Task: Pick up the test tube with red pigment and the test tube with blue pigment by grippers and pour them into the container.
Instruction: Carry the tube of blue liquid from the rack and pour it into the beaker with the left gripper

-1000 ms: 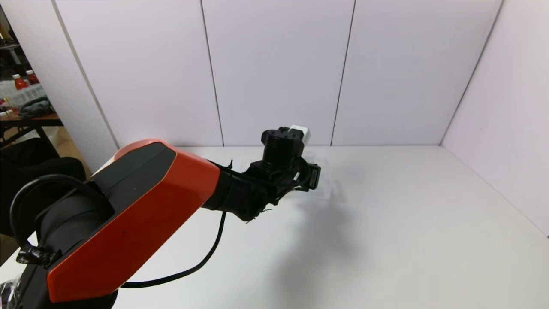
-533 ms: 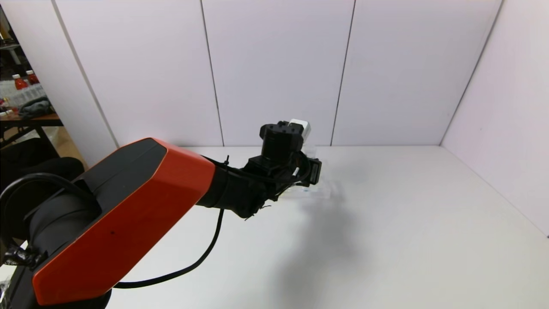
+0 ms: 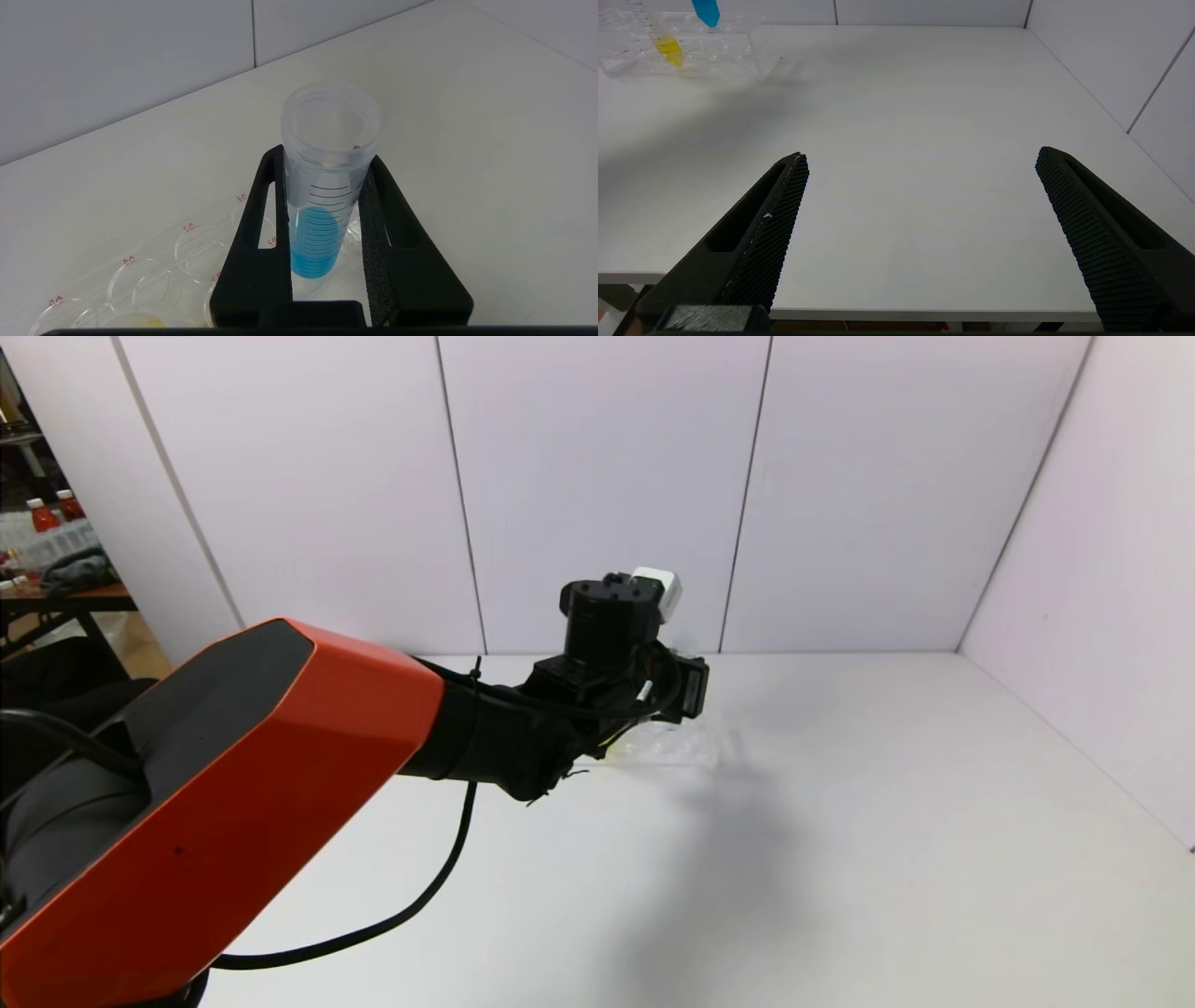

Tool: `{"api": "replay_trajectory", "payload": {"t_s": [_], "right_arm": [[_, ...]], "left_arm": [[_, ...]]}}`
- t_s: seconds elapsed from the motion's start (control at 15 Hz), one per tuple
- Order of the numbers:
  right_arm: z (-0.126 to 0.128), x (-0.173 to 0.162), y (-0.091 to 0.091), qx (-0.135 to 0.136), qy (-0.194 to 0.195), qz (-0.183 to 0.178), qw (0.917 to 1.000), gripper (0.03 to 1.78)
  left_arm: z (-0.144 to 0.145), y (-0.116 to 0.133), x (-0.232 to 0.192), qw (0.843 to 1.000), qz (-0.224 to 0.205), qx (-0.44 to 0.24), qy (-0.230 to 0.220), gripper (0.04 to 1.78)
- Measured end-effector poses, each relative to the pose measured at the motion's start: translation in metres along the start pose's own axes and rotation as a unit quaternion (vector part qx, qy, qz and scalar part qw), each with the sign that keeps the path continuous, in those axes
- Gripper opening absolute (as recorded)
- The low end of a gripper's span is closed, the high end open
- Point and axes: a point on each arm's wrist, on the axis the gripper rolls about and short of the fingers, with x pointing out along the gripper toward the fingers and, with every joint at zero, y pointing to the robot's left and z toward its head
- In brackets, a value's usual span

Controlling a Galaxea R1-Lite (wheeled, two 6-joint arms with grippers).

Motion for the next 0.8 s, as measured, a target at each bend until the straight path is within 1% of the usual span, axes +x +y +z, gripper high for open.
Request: {"api": "replay_trajectory", "payload": {"t_s": [0.4,0.8], "right_arm": [[0.0,0.0,0.0,0.0,0.0,0.0,1.0,1.77],[0.0,0.0,0.0,0.0,0.0,0.0,1.0,1.77]], "left_arm": [[0.021,-0.001,-0.015,1.0,0.002,0.008,-0.018,0.44],[0.048,-0.003,-0.041,0.999,0.021,0.021,-0.04,0.44]]}}
